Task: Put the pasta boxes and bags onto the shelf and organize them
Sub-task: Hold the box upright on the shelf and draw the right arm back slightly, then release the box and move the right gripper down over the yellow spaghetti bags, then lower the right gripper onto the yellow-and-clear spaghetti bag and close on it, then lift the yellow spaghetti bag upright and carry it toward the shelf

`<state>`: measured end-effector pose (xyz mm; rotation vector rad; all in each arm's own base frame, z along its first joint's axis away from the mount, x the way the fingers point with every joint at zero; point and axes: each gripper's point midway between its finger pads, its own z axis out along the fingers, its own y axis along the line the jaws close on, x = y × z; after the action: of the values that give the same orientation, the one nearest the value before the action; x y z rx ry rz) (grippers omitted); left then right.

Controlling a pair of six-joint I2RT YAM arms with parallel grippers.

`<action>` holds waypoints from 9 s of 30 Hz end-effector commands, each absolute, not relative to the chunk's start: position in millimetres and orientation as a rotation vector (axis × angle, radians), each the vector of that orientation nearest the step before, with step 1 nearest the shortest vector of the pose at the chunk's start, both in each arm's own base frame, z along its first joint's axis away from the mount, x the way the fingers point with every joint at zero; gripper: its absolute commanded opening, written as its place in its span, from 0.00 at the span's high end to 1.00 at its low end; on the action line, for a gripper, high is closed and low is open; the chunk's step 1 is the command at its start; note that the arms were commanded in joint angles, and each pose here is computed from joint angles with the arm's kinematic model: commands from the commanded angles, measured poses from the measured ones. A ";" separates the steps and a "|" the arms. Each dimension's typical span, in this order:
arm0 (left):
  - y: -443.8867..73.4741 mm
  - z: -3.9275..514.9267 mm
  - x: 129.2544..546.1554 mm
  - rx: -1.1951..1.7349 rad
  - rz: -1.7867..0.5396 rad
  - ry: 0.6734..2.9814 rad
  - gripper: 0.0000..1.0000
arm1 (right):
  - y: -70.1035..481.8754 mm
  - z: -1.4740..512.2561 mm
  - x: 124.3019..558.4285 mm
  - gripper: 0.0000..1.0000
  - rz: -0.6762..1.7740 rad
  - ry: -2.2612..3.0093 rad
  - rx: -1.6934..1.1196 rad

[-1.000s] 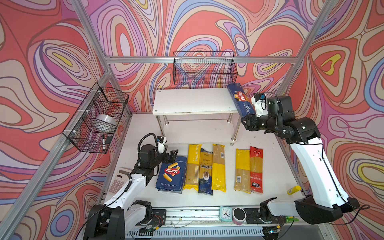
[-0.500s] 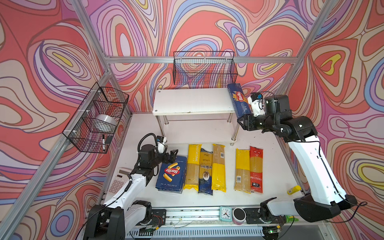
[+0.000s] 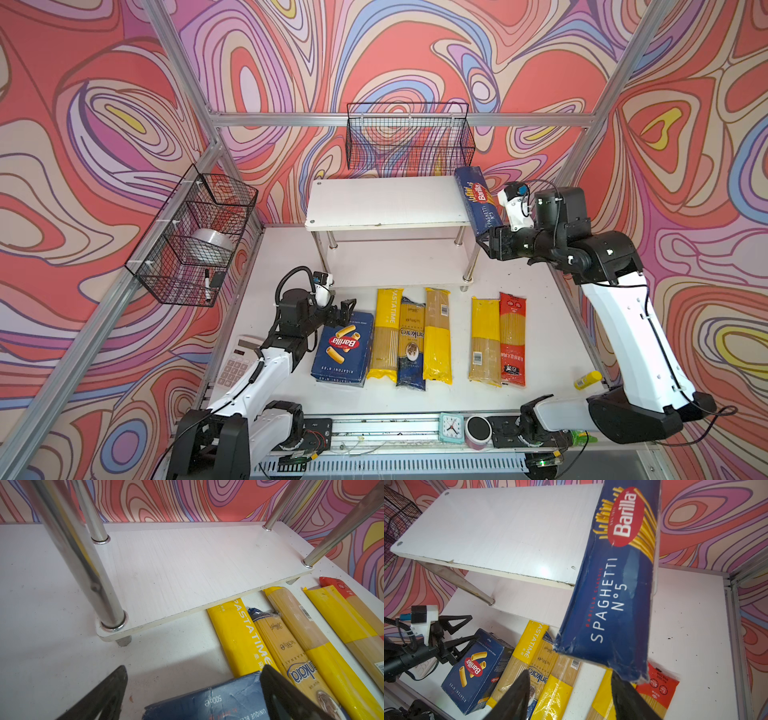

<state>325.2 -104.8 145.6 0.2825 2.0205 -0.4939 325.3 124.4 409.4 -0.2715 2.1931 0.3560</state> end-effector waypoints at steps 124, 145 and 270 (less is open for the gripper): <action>-103.2 153.2 322.8 0.286 -0.472 1.981 0.00 | 213.5 46.5 247.4 0.11 0.359 2.734 -0.008; -103.4 153.0 323.0 0.286 -0.475 1.983 0.00 | 187.3 13.9 231.3 0.11 0.175 2.834 0.062; -156.1 146.2 317.2 0.430 -0.771 1.893 0.00 | 252.3 323.6 231.2 0.99 0.656 2.143 -0.676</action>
<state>316.8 -151.6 144.0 0.4037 1.9460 -0.7546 227.6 239.7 263.2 -0.6780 2.3574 0.5525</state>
